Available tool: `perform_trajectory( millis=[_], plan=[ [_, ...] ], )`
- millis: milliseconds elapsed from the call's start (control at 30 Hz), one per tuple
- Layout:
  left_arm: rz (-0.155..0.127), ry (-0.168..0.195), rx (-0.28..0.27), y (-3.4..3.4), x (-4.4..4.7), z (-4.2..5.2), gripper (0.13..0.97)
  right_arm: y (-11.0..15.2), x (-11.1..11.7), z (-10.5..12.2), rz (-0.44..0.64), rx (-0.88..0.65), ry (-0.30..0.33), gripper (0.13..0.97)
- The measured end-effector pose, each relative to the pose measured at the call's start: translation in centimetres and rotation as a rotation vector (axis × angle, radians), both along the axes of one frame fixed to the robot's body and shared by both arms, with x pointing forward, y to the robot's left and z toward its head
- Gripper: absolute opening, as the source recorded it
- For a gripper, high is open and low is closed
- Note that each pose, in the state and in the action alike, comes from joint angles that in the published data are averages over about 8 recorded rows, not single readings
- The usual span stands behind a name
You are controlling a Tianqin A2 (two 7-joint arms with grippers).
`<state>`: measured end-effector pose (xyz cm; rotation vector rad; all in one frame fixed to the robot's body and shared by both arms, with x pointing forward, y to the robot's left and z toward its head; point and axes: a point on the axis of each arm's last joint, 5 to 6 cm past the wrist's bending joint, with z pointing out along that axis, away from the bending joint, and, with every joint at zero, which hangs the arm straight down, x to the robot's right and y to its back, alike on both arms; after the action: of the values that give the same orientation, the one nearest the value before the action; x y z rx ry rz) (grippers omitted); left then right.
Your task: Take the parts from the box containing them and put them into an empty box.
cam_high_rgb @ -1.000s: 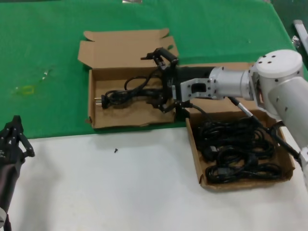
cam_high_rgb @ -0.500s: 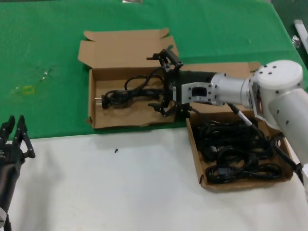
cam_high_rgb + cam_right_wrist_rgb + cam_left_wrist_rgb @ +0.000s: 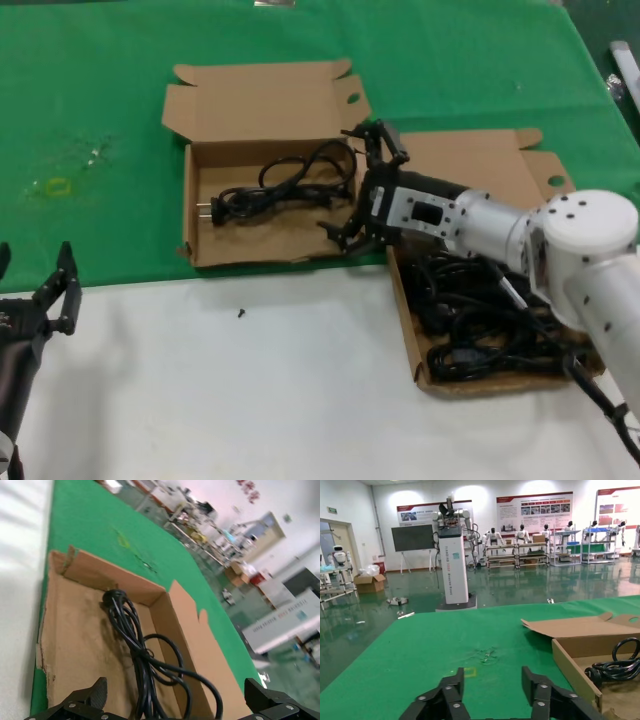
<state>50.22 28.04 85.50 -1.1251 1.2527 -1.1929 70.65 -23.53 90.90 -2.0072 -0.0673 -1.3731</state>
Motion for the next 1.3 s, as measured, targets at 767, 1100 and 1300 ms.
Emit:
perform_trajectory(
  millis=[767,1100,1300],
  plan=[
    [0.0,0.0,0.0,0.0,0.0,0.0,0.787,-1.6,-7.0,-4.4,-0.285,0.392,0.085,0.966],
    [0.0,0.0,0.0,0.0,0.0,0.0,0.911,-2.5,-10.7,-5.4,-0.398,0.568,0.106,0.966],
    [0.0,0.0,0.0,0.0,0.0,0.0,0.944,-3.1,-13.0,-5.7,-0.461,0.675,0.113,0.966]
  ],
)
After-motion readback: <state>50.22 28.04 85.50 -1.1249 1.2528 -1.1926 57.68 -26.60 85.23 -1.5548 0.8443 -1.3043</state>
